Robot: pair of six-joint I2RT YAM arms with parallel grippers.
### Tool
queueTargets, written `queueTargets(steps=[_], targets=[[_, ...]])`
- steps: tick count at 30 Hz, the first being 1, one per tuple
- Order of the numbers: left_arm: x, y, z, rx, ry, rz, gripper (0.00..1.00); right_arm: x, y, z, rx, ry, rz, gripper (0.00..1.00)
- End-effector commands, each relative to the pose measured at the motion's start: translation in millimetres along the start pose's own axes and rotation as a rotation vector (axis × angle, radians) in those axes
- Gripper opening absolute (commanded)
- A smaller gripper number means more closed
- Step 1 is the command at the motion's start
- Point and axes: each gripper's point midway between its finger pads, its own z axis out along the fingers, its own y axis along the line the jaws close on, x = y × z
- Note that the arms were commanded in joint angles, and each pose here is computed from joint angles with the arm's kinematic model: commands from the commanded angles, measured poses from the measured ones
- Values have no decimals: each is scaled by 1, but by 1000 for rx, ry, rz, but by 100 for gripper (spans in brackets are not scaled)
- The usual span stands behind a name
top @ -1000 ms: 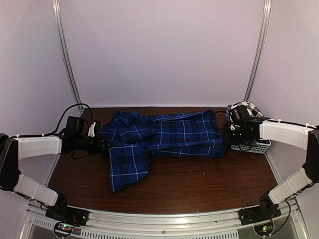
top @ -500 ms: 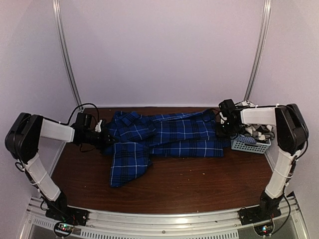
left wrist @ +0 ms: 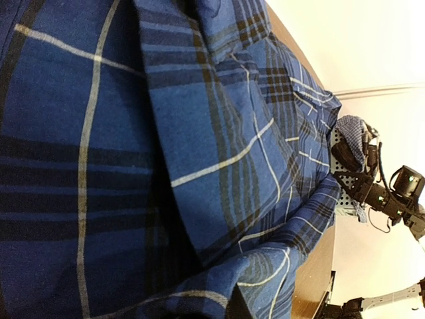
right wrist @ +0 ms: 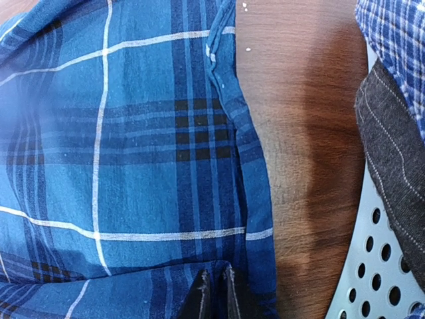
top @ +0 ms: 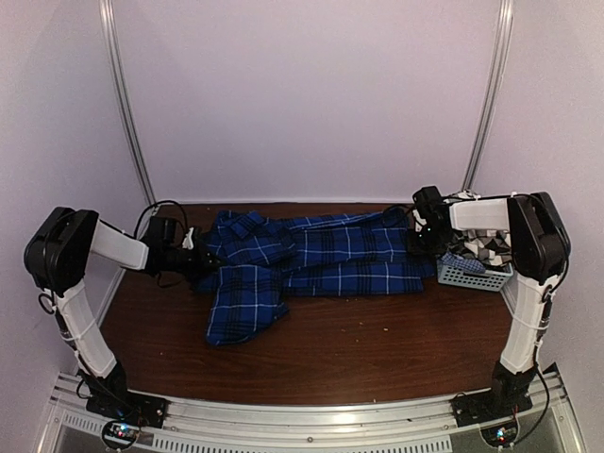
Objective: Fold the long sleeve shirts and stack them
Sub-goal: Fold the flattened shirt at the center of the board.
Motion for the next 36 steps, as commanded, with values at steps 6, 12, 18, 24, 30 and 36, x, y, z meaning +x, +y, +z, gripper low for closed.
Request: queueTargets(steps=[6,12,18,24,30,36], targets=[[-36,-26,1,86,-84,26,2,-10,-8,-1,18,-12,5,10],[-35,-15,6,54,-81,17,10,-12,-8,-3,13,-16,3,21],[-32,2,8,-5,-97,15,14,-29,-4,-28,-10,-85,0,34],[-28,19,8,-55,-119,-2,17,-20,21,-60,-142,-157,-17,38],[-22,30,8,-74,-131,-22,21,9,76,-73,-329,-169,-78,37],[-26,24,7,-68,-136,23,39,39,104,-52,-416,-98,-108,36]])
